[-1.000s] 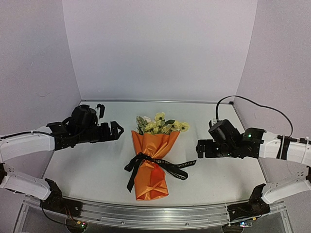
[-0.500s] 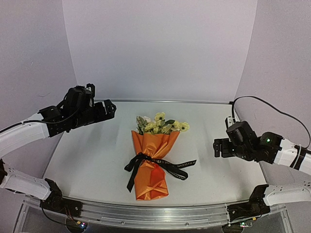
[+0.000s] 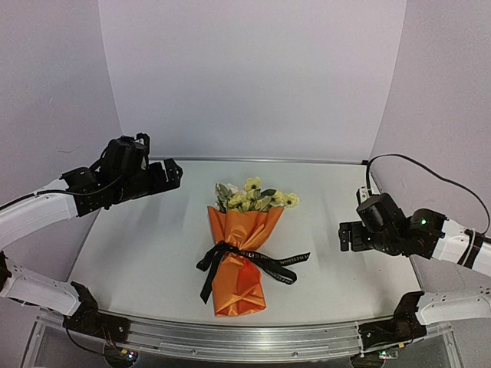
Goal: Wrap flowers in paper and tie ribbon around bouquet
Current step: Reset both arms
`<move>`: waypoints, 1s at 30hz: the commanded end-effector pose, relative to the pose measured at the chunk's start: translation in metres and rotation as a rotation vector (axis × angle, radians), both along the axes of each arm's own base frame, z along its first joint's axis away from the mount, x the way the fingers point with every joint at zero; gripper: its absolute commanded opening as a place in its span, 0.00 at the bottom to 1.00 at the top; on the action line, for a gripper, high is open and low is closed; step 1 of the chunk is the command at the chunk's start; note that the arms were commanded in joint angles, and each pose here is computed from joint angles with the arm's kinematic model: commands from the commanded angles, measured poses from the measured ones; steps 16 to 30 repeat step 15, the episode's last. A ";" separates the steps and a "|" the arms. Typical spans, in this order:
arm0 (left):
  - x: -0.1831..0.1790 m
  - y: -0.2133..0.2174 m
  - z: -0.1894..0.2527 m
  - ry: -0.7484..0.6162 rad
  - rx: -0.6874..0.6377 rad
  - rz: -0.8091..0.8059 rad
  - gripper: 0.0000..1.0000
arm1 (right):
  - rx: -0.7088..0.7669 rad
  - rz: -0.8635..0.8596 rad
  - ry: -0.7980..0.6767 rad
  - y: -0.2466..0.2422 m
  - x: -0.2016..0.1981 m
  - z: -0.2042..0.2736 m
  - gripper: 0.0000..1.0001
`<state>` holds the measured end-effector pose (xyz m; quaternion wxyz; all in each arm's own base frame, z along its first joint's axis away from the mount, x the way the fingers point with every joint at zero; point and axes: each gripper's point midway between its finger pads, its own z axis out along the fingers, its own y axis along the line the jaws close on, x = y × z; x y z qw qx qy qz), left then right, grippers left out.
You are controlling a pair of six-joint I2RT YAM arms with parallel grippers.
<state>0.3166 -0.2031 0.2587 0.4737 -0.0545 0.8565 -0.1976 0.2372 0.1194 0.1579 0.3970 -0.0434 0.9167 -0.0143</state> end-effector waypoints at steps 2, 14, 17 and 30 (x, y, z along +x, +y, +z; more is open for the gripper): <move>-0.002 0.006 0.009 -0.033 -0.005 0.006 1.00 | -0.014 -0.028 -0.013 -0.008 -0.001 0.002 0.98; -0.005 0.006 0.009 -0.035 -0.011 -0.008 1.00 | -0.018 -0.033 -0.017 -0.010 -0.001 0.003 0.98; -0.006 0.006 0.009 -0.035 -0.013 -0.010 1.00 | -0.018 -0.034 -0.017 -0.011 -0.002 0.003 0.98; -0.006 0.006 0.009 -0.035 -0.013 -0.010 1.00 | -0.018 -0.034 -0.017 -0.011 -0.002 0.003 0.98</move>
